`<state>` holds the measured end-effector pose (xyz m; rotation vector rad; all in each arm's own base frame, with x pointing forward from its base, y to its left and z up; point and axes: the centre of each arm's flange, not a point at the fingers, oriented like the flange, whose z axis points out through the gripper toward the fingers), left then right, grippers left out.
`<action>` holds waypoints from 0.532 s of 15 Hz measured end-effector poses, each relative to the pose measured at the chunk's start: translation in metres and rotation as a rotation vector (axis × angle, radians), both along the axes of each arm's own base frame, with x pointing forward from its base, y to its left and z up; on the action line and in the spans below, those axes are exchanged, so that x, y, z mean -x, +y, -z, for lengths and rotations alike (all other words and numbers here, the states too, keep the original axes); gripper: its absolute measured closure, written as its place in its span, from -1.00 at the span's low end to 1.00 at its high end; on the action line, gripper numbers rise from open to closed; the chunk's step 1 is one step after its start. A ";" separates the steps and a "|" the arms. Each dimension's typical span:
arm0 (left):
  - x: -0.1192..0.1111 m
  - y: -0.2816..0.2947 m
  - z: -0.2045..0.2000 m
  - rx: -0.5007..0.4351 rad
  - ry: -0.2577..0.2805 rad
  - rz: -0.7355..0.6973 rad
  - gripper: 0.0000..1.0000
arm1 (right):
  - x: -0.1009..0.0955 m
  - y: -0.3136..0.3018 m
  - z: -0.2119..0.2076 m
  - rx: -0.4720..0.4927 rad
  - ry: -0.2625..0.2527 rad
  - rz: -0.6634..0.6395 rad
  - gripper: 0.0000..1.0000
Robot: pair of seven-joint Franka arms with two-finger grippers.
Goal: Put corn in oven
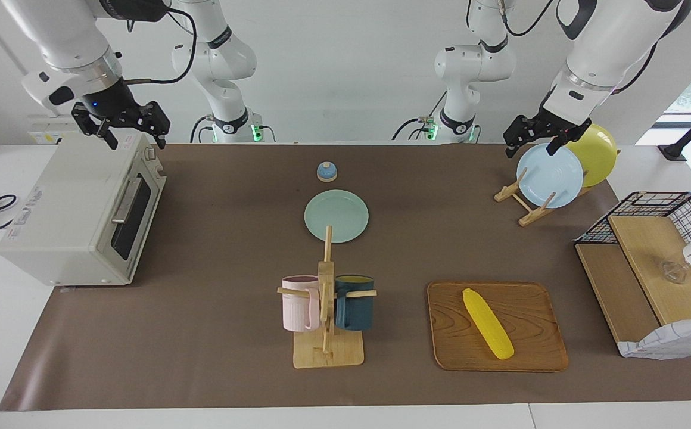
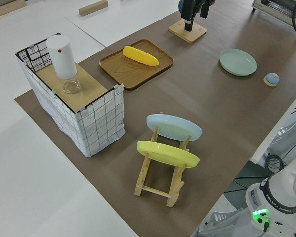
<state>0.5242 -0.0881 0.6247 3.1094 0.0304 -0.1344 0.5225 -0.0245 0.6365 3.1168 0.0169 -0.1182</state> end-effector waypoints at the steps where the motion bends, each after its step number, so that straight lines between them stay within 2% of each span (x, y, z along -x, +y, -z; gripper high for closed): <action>1: 0.000 0.000 0.000 0.000 0.000 0.000 -1.00 | 0.000 0.000 0.000 0.000 0.000 0.000 -1.00; 8: -0.002 0.001 -0.001 0.002 -0.012 -0.003 -1.00 | 0.000 0.000 0.000 0.000 0.000 0.000 -1.00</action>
